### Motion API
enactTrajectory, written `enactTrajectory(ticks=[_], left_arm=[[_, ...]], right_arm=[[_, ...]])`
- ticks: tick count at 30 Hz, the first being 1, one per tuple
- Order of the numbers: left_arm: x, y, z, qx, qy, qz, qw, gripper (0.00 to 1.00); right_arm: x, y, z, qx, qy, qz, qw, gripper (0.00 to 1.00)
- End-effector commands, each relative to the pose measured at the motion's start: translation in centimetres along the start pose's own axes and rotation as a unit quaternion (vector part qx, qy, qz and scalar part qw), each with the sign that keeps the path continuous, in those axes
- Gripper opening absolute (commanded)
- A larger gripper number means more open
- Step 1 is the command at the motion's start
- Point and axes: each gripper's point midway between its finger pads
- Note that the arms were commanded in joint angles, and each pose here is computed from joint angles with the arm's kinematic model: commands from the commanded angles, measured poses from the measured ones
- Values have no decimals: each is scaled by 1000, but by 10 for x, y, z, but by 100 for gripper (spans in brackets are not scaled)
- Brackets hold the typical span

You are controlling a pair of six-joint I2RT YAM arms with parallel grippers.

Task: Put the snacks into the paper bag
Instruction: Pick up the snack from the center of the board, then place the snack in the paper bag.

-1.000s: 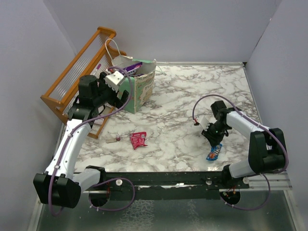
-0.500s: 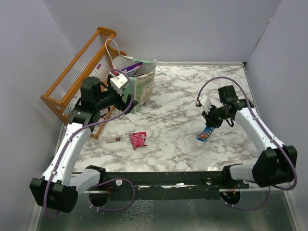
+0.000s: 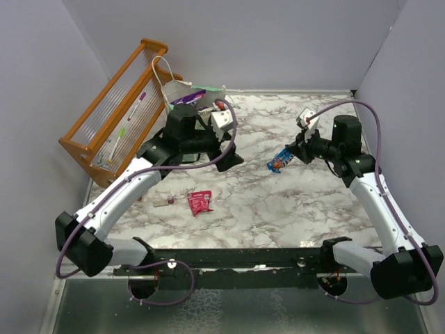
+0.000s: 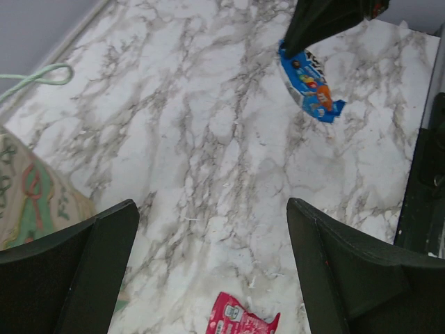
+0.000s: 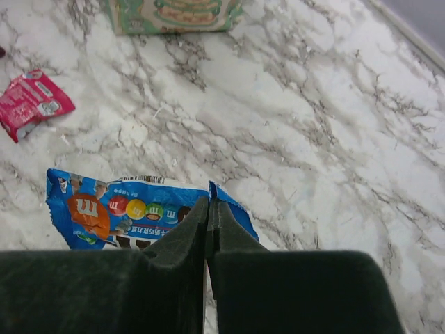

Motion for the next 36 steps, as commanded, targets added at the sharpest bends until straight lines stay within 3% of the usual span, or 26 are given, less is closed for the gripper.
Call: enactTrajectory(ticks=[1, 8, 17, 25, 31, 36], left_arm=[[14, 33, -26, -41, -34, 1, 999, 90], [25, 86, -60, -85, -85, 18, 993, 89], [5, 135, -72, -96, -108, 38, 989, 88], [-17, 158, -76, -107, -127, 62, 984, 75], [-16, 157, -81, -123, -122, 60, 983, 59], [-11, 150, -80, -119, -102, 51, 986, 57]], right_arm=[[42, -4, -2, -18, 1, -110, 994, 1], [34, -18, 11, -35, -17, -150, 988, 1], [31, -22, 19, -29, -19, -160, 987, 1], [34, -28, 27, -18, -30, -170, 985, 1], [32, -28, 29, -16, -33, -171, 985, 1], [29, -26, 30, -12, -39, -170, 985, 1]])
Point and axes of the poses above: each gripper's point midway between its finger pads, its own y axis out along the fingers, its own z axis along the line the jaws close on, x = y × z, and after that the axes turned 3 degrees about y, right-handed
